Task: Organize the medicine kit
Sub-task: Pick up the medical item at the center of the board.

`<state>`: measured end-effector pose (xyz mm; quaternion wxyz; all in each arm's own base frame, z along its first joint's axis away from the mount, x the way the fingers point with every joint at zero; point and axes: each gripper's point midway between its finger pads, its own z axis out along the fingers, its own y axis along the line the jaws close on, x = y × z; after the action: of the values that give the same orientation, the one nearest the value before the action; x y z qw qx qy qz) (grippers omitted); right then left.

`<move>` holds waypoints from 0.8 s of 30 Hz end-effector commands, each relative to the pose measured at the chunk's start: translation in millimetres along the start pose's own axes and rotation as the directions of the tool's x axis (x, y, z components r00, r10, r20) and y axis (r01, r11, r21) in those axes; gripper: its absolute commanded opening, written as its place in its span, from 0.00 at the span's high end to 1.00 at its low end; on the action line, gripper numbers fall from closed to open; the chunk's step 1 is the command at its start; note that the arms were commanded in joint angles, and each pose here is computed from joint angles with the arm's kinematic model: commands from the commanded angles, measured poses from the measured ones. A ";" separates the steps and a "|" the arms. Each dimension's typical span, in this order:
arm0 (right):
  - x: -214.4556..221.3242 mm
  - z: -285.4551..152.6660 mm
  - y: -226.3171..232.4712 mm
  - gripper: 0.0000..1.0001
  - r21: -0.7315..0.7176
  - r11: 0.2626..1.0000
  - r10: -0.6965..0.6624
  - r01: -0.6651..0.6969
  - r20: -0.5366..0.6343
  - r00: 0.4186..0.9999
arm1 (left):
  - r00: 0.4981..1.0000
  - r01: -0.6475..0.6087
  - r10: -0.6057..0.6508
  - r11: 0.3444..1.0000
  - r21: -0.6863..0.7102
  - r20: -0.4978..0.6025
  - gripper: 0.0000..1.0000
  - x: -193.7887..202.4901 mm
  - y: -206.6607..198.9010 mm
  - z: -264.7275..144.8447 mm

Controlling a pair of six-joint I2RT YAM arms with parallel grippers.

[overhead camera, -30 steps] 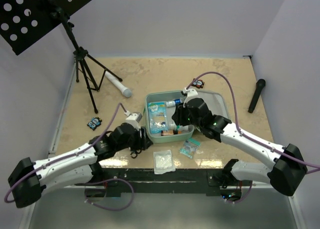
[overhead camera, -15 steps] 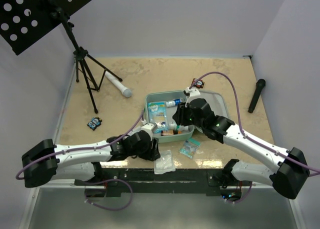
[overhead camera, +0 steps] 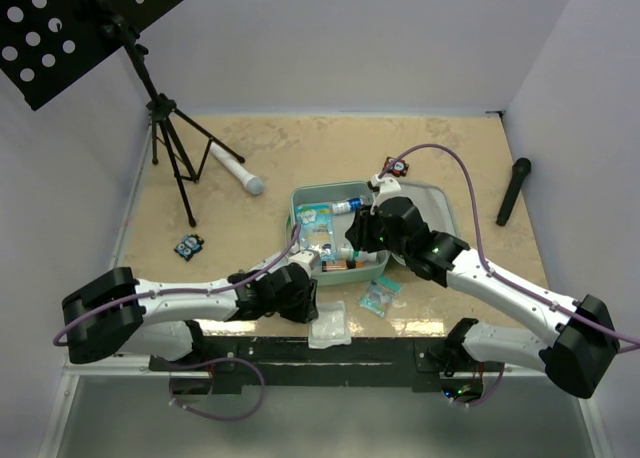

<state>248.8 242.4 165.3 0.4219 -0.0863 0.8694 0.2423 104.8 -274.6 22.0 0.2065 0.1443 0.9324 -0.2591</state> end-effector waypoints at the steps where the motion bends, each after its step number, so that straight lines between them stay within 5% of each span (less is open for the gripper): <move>1: -10.4 -2.3 1.5 0.60 0.003 1.000 0.007 -0.007 0.037 0.999 | 1.000 -0.005 0.005 1.000 0.028 0.015 0.65 -5.1 -9.4 1.1; 13: -15.2 -4.3 2.9 0.60 0.004 1.000 0.007 -0.007 0.045 0.999 | 0.999 -0.032 0.029 0.996 0.086 0.042 1.00 -11.8 -20.3 -10.8; 24: -34.5 -9.6 10.8 0.60 -0.008 1.000 0.004 -0.003 0.078 0.997 | 0.983 -0.101 0.079 0.987 0.125 0.166 1.00 -55.2 -45.6 -68.4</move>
<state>249.5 241.9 168.8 0.4228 -0.0858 0.8696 0.2401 104.5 -277.7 71.9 0.2381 0.1678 0.9076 -0.3023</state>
